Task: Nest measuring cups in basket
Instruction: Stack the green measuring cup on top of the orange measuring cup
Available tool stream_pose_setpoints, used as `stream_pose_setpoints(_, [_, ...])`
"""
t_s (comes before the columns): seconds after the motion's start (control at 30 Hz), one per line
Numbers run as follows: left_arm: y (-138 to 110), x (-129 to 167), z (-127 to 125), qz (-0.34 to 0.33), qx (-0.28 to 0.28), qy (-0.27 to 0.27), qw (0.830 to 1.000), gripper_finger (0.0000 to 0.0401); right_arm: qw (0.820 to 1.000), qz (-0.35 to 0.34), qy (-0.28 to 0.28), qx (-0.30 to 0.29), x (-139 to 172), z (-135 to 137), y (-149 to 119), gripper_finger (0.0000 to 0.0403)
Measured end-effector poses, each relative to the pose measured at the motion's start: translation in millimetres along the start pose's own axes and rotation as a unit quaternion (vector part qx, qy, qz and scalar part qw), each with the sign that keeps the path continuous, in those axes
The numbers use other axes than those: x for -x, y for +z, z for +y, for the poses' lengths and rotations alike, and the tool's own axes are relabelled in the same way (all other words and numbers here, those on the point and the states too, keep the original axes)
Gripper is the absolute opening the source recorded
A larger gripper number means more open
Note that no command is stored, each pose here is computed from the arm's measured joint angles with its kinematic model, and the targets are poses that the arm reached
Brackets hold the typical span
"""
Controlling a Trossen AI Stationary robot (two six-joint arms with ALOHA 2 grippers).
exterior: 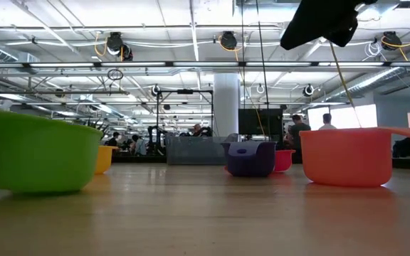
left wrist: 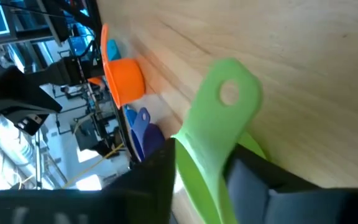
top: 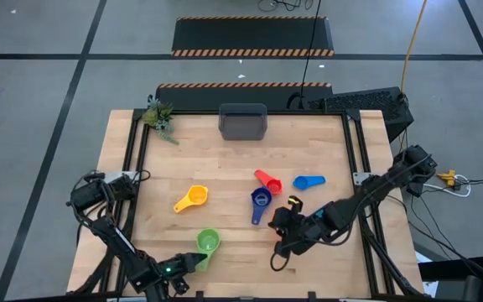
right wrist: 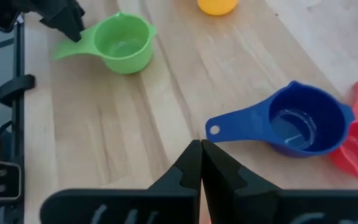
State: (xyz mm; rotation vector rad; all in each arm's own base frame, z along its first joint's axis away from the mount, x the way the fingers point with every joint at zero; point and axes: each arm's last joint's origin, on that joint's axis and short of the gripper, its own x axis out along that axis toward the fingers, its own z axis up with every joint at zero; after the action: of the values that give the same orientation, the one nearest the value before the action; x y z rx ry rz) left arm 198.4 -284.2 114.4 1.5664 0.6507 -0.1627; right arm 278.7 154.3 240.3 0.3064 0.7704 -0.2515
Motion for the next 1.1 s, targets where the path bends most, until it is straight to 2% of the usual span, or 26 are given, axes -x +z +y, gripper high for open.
stream_pose_setpoints(0.27, [-1.6,-4.0,2.1,0.007,0.027,0.0,1.0,0.0012,1.0,-0.01,0.005,-0.01,-1.5,-0.5,4.2,0.0])
stream_pose_setpoints(0.57, [-5.4,-12.5,8.3,0.033,0.054,0.028,0.998,0.0008,0.998,-0.038,0.035,0.022,4.9,13.0,0.8,0.0])
stream_pose_setpoints(0.7, [-7.6,-17.8,16.9,0.066,0.049,0.074,0.994,0.0008,0.997,-0.061,0.025,0.04,10.7,19.6,-5.4,0.0])
stream_pose_setpoints(0.8, [-8.8,-23.6,31.3,0.08,0.061,0.088,0.991,0.0007,0.996,-0.068,0.024,0.047,14.0,23.2,-9.3,0.0])
stream_pose_setpoints(0.97, [-11.5,-37.6,63.7,0.079,0.139,0.117,0.98,0.0006,0.996,-0.07,0.031,0.055,19.2,29.1,-16.0,0.0])
stream_pose_setpoints(1.1, [-11.3,-49.5,87.0,0.068,0.145,0.135,0.978,0.0006,0.994,-0.08,0.036,0.072,25.0,35.4,-22.7,0.0])
